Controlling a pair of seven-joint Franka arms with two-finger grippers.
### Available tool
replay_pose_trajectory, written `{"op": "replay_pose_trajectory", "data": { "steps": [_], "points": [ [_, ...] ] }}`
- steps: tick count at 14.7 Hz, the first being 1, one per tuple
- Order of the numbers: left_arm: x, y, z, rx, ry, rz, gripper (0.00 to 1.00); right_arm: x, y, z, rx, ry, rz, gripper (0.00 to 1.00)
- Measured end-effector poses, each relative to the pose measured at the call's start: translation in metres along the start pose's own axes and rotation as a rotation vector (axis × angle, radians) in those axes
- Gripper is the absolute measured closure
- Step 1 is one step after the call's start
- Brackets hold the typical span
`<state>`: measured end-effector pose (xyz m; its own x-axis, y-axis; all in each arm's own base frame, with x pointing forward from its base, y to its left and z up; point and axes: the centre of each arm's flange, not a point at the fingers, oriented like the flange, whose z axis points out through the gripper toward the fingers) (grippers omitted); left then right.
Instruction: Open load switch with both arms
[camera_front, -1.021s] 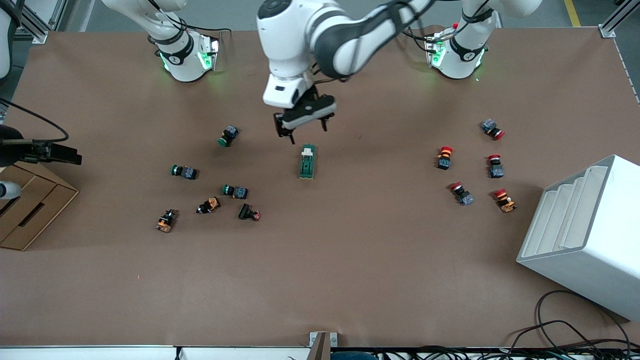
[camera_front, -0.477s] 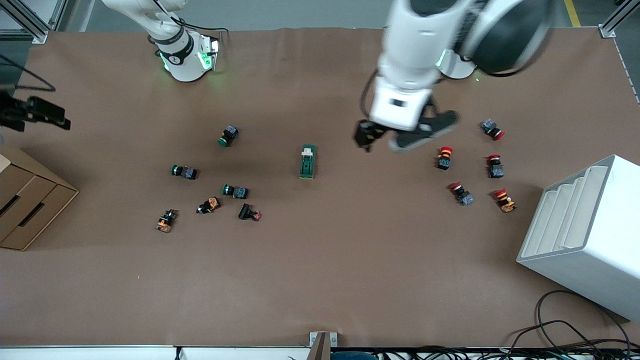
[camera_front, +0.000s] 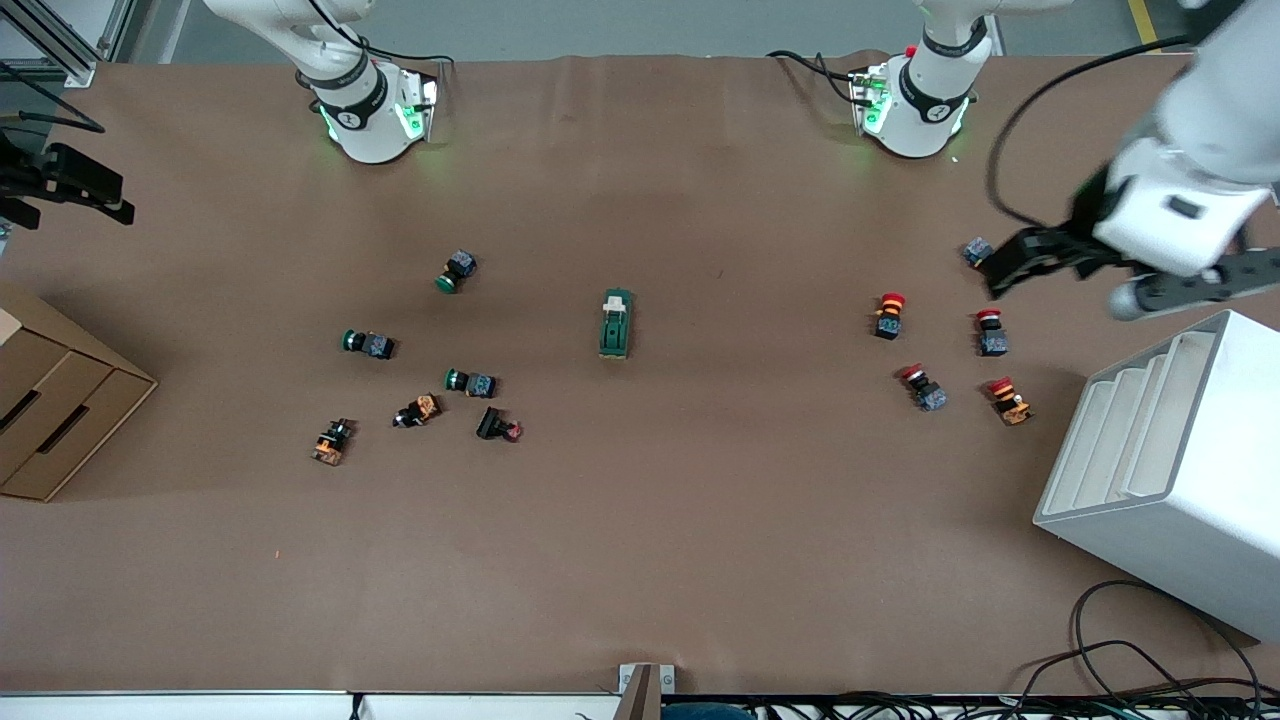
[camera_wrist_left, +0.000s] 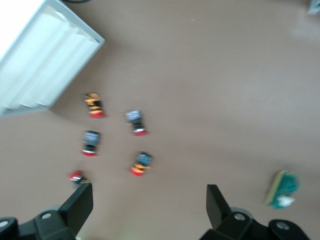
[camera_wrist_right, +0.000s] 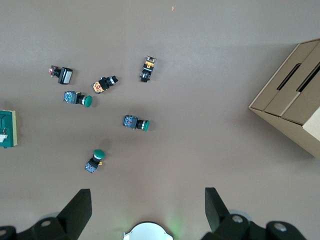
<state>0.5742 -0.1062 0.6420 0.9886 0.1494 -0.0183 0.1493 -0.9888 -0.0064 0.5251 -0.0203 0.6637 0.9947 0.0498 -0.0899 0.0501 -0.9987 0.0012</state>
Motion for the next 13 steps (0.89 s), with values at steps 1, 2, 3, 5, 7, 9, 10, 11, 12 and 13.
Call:
{"op": "replay_pose_trajectory", "data": {
  "steps": [1,2,3,5,7,9,10,11,12,13],
  "points": [
    [0.003,-0.018,0.003,0.007,-0.011,0.046,0.00,0.001,0.000,0.001,0.000,0.003,0.000,0.00],
    [0.005,-0.030,0.007,0.012,-0.021,0.083,0.00,0.001,0.000,0.002,-0.001,0.005,0.000,0.00],
    [0.007,-0.041,0.013,0.016,-0.033,0.114,0.00,0.002,0.000,0.002,-0.001,0.005,0.000,0.00],
    [0.005,-0.055,0.015,0.022,-0.052,0.102,0.00,0.001,0.001,0.002,-0.001,0.006,0.001,0.00],
    [0.004,-0.085,0.016,0.026,-0.075,0.052,0.00,0.001,0.001,0.002,-0.001,0.006,0.002,0.00],
    [0.006,-0.114,0.014,0.003,-0.080,0.019,0.00,0.001,0.001,0.002,-0.001,0.005,0.002,0.00],
    [0.005,-0.120,0.012,-0.004,-0.077,0.017,0.00,0.001,0.001,0.002,-0.001,0.007,0.002,0.00],
    [0.004,-0.122,0.010,-0.006,-0.074,0.029,0.00,0.000,0.001,0.002,-0.001,0.010,0.002,0.00],
    [0.003,-0.121,0.009,-0.007,-0.074,0.045,0.00,-0.001,0.001,0.001,-0.001,0.012,0.002,0.00],
    [0.002,-0.123,0.010,-0.007,-0.078,0.051,0.00,-0.003,0.001,-0.001,-0.001,0.015,0.002,0.00]
  ]
}}
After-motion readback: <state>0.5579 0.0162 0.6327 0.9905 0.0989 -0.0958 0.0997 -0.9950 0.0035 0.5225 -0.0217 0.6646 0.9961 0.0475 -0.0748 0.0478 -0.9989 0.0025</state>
